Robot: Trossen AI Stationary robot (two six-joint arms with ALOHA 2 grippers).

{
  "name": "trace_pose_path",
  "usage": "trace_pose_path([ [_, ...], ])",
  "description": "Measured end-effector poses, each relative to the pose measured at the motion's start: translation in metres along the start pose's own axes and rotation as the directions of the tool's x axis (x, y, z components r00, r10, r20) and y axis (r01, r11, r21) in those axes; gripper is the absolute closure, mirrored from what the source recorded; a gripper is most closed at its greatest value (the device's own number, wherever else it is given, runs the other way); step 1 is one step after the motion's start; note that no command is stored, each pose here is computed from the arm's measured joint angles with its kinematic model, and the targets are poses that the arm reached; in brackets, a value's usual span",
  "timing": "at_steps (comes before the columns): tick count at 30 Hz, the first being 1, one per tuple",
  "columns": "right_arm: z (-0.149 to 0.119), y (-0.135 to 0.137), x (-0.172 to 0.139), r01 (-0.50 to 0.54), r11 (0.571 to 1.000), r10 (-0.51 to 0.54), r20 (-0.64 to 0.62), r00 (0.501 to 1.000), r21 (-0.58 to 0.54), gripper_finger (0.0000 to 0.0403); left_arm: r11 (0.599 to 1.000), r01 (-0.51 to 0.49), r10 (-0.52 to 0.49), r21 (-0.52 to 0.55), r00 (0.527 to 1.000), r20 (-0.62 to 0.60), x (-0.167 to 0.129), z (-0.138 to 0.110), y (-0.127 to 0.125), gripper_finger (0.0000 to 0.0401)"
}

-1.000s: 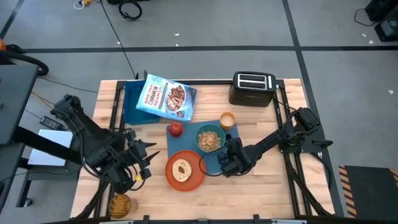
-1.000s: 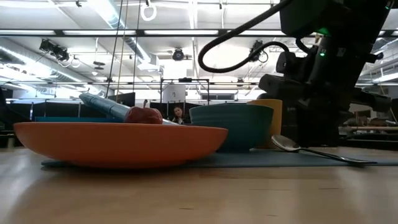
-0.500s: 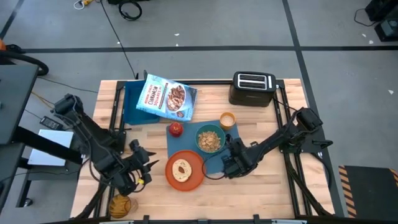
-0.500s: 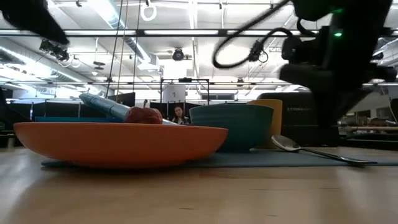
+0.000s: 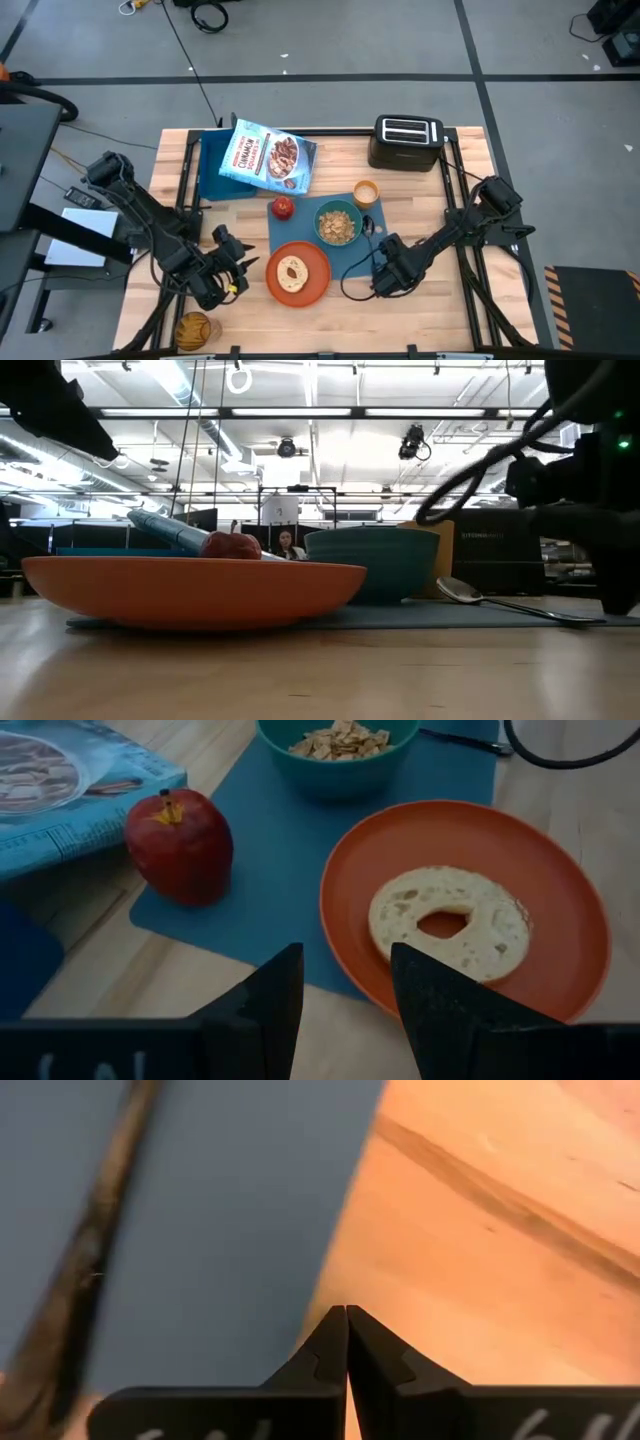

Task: Arrange a breakfast setting
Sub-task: Adjust the blue table mat

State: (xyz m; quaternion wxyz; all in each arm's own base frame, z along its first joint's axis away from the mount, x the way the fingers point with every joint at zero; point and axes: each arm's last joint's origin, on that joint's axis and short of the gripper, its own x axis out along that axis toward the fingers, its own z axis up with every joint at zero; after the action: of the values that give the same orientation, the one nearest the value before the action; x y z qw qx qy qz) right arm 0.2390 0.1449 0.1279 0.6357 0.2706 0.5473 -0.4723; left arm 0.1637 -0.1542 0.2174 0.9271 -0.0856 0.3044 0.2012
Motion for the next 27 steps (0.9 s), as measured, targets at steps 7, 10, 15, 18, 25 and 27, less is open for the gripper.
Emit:
trace_pose_path([
  [7, 0.000, 0.012, -0.006, -0.100, 0.995, 0.100, -0.013, 0.995, 0.009, 0.0393, 0.999, -0.019, 0.020, -0.045, 1.000, 0.011, -0.001, 0.011, 0.011, 0.0241],
  [10, 0.000, 0.017, -0.009, -0.140, 0.990, 0.140, -0.018, 0.990, 0.003, 0.0394, 0.999, -0.032, 0.033, -0.043, 0.999, 0.015, -0.003, 0.017, 0.019, 0.0241],
  [15, -0.001, 0.024, -0.011, -0.203, 0.979, 0.203, -0.029, 0.979, 0.002, 0.0392, 0.998, -0.039, 0.041, -0.042, 0.999, 0.027, -0.006, 0.026, 0.028, 0.0241],
  [18, -0.001, 0.022, -0.012, -0.192, 0.981, 0.191, -0.052, 0.980, -0.026, 0.0393, 0.999, -0.033, 0.035, -0.040, 0.999, 0.038, -0.007, 0.028, 0.029, 0.0241],
  [25, 0.009, 0.006, -0.036, -0.243, 0.959, 0.255, 0.073, 0.964, -0.143, 0.0396, 1.000, -0.003, 0.005, -0.025, 0.998, 0.069, -0.006, 0.033, 0.025, 0.0241],
  [27, 0.010, 0.009, -0.036, -0.291, 0.940, 0.308, 0.081, 0.948, -0.177, 0.0398, 1.000, -0.002, 0.005, -0.028, 0.997, 0.077, -0.005, 0.035, 0.025, 0.0241],
])
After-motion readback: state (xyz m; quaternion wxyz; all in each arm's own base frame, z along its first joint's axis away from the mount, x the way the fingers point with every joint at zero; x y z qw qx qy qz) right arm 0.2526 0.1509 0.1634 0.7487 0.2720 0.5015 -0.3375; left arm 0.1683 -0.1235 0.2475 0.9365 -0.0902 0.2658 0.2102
